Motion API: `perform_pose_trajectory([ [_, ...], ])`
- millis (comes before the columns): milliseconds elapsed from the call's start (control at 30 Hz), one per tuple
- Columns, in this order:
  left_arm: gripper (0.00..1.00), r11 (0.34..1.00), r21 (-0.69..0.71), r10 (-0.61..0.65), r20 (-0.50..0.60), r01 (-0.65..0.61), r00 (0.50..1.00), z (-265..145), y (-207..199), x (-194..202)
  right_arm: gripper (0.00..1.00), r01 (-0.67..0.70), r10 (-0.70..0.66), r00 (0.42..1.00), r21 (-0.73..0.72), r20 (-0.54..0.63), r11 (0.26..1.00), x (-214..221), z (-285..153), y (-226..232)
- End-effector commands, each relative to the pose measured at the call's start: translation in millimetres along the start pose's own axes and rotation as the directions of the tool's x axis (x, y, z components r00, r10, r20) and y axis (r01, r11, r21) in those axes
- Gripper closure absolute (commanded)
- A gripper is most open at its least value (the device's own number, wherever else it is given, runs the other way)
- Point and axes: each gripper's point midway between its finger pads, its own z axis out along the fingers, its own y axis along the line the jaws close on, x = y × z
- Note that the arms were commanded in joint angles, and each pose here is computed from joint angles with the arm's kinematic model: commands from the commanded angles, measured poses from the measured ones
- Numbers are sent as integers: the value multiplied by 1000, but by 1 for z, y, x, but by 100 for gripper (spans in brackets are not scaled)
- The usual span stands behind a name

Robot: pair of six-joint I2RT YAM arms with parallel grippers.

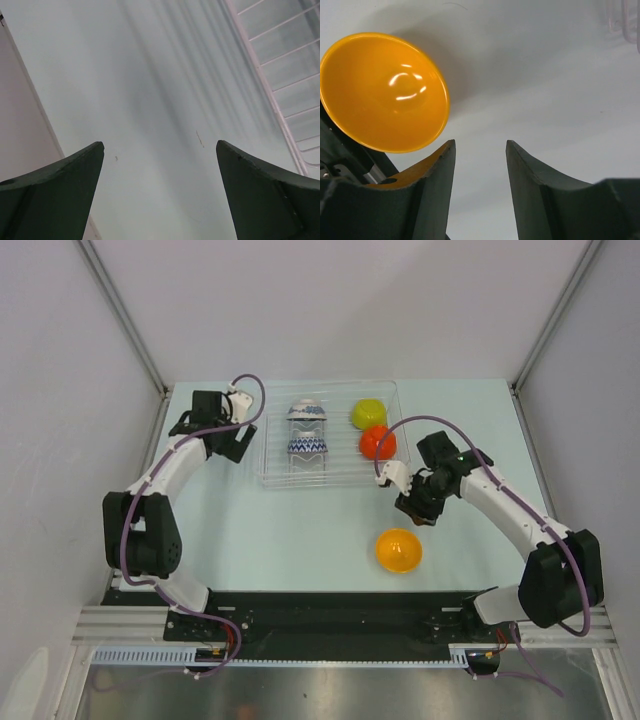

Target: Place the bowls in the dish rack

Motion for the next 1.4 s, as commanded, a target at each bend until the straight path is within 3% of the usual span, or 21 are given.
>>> perform_pose_trajectory([
  [0, 0, 997, -78, 7, 0, -7, 1000, 0, 25, 0, 50, -18, 17, 999, 6, 50, 1000, -9, 10, -5],
  [133, 0, 996, -85, -9, -14, 8, 1000, 3, 30, 4, 50, -25, 26, 999, -28, 40, 999, -4, 20, 1],
  [600, 0, 998, 3, -56, 97, 56, 994, -14, 20, -25, 50, -8, 10, 1000, -128, 19, 992, 0, 35, 30],
  [933, 0, 998, 28, -62, 105, 60, 993, -18, 13, -22, 53, -6, 1, 999, -114, -49, 993, 16, 61, 32],
  [1033, 0, 998, 27, -62, 104, 60, 993, -19, 12, -21, 62, -12, 6, 999, -104, -52, 995, 15, 64, 30],
  [1067, 0, 998, 27, -59, 103, 57, 993, -19, 12, -20, 74, -12, 8, 999, -97, -48, 995, 13, 62, 28],
  [1133, 0, 998, 27, -61, 103, 58, 993, -19, 12, -19, 87, -11, 8, 999, -81, -40, 997, 9, 59, 26],
  [1167, 0, 998, 27, -58, 103, 55, 993, -19, 12, -19, 99, -3, 0, 999, -72, -33, 997, 6, 57, 25],
  [1367, 0, 998, 32, -59, 96, 57, 994, -17, 9, -15, 100, 35, -35, 999, -5, 2, 999, -12, 33, 20],
])
